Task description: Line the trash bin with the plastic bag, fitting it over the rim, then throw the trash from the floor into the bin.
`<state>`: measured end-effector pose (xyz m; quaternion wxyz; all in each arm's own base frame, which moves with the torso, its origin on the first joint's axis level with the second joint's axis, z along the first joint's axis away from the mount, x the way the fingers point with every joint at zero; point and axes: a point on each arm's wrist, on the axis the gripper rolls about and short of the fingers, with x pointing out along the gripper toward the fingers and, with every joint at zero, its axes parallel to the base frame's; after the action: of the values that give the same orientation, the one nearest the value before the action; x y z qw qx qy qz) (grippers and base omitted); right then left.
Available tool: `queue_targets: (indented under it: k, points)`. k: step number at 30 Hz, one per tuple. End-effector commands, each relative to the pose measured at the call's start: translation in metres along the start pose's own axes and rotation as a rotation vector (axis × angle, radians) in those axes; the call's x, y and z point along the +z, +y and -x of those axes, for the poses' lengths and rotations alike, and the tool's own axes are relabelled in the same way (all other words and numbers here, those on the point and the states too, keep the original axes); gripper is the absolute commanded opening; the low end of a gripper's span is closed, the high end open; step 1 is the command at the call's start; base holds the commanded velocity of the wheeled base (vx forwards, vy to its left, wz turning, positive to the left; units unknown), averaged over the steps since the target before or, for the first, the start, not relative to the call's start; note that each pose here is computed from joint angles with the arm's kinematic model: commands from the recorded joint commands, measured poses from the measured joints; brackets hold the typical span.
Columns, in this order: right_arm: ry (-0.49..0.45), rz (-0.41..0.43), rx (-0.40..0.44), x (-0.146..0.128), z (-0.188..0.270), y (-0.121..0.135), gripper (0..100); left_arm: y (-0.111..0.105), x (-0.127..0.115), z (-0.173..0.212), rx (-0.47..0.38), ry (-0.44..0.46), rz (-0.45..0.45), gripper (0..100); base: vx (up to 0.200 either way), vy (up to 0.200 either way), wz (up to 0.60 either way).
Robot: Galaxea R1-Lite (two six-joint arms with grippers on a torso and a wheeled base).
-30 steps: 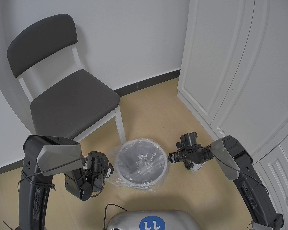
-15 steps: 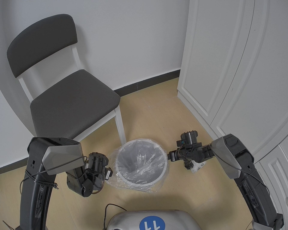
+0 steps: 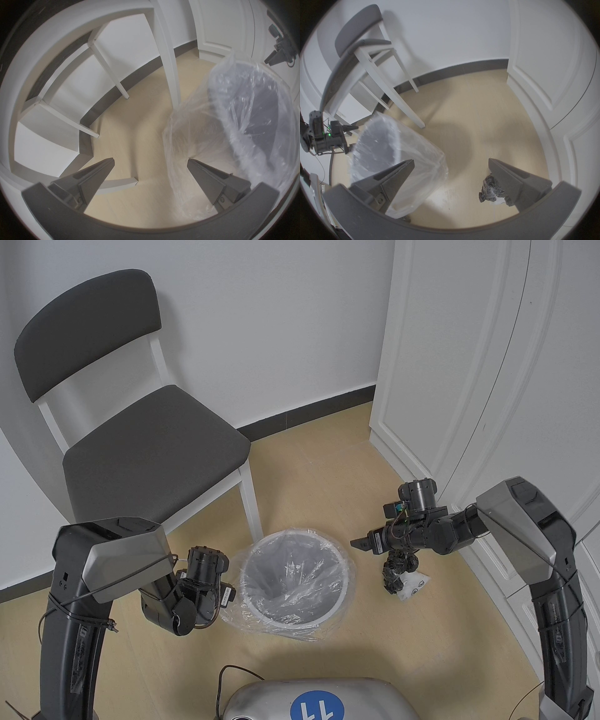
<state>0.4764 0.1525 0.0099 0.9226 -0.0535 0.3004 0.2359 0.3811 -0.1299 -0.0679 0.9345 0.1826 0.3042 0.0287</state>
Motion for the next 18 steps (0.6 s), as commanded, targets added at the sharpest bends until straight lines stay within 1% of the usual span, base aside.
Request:
queue_targets:
  k: [1,4,6,7,8,10,12,13,15,17,18]
  points:
    - [-0.119,0.038,0.012,0.036,0.049,0.018,100,0.013,0.014,0.031,-0.001,-0.052,0.065,100,0.000,0.000,0.00]
    - [-0.186,0.050,0.014,0.043,0.065,0.029,100,0.020,0.009,0.057,-0.014,-0.051,0.070,100,0.000,0.000,0.00]
    - [-0.203,0.030,0.020,0.043,0.082,0.035,100,0.026,0.006,0.073,-0.024,-0.066,0.067,100,0.000,0.000,0.00]
    - [-0.203,0.030,0.020,0.043,0.082,0.035,100,0.026,0.006,0.073,-0.024,-0.066,0.067,100,0.000,0.000,0.00]
    - [-0.207,0.004,0.029,0.039,0.098,0.040,100,0.029,0.011,0.088,-0.047,-0.107,0.077,100,0.000,0.000,0.00]
    - [-0.200,-0.036,0.032,0.032,0.109,0.043,100,0.031,0.021,0.101,-0.074,-0.151,0.081,100,0.000,0.000,0.00]
    - [-0.178,-0.117,0.018,0.021,0.114,0.047,100,0.029,0.035,0.114,-0.107,-0.207,0.061,100,0.000,0.000,0.00]
    - [-0.167,-0.167,-0.005,0.014,0.117,0.049,100,0.025,0.041,0.119,-0.127,-0.226,0.039,100,0.000,0.000,0.00]
    - [-0.169,-0.268,-0.059,0.007,0.126,0.050,100,0.015,0.048,0.127,-0.166,-0.240,-0.009,100,0.000,0.000,0.00]
    - [-0.171,-0.333,-0.085,0.000,0.138,0.051,100,0.005,0.055,0.133,-0.202,-0.245,-0.040,100,0.000,0.000,0.00]
    - [-0.178,-0.349,-0.092,-0.003,0.144,0.051,100,-0.002,0.058,0.136,-0.226,-0.249,-0.051,100,0.000,0.000,0.00]
